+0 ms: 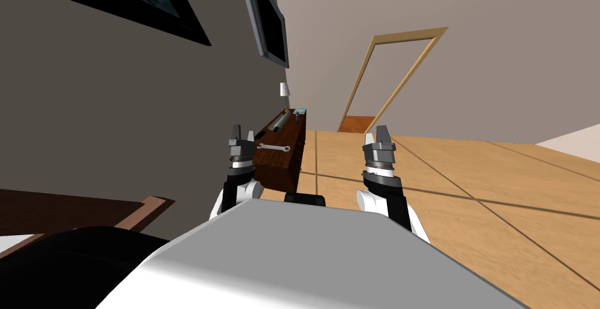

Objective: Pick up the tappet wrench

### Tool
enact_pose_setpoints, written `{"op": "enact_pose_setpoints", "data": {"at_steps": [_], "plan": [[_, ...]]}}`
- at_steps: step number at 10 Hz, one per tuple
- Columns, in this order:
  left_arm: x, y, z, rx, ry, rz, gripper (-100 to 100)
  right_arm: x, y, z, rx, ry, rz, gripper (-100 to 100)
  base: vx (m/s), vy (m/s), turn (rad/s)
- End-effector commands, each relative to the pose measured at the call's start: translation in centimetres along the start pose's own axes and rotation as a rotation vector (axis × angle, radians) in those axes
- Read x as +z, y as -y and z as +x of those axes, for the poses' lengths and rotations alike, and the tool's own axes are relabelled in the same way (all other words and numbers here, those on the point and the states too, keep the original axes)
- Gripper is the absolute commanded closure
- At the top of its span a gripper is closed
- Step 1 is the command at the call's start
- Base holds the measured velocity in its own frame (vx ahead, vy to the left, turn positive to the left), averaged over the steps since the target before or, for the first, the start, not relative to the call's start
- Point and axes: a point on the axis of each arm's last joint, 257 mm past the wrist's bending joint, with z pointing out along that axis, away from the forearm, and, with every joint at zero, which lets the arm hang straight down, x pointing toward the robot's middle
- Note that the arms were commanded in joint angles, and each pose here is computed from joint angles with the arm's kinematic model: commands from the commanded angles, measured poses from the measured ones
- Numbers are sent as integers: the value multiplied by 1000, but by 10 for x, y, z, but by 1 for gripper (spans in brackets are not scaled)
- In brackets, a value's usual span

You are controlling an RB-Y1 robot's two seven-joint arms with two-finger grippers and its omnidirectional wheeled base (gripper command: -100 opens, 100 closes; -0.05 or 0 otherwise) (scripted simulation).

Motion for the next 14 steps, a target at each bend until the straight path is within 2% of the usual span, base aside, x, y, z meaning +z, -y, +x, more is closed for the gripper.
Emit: {"op": "enact_pose_setpoints", "data": {"at_steps": [1, 5, 10, 11, 13, 14], "plan": [[1, -5, 1, 22, -31, -15, -100, 0, 0, 0, 0, 0, 0, 0, 5, -58, 7], [3, -26, -4, 83, -83, -78, -100, 0, 0, 0, 0, 0, 0, 0, -8, -124, 16], [4, -69, -26, 199, -153, -227, -100, 0, 0, 0, 0, 0, 0, 0, 21, -160, 22], [3, -72, -26, 201, -155, -239, -100, 0, 0, 0, 0, 0, 0, 0, 45, -102, 13], [3, -90, -40, 256, -183, -307, -100, 0, 0, 0, 0, 0, 0, 0, 65, -108, 12], [1, -95, -41, 257, -185, -329, -100, 0, 0, 0, 0, 0, 0, 0, 43, -101, 18]]}}
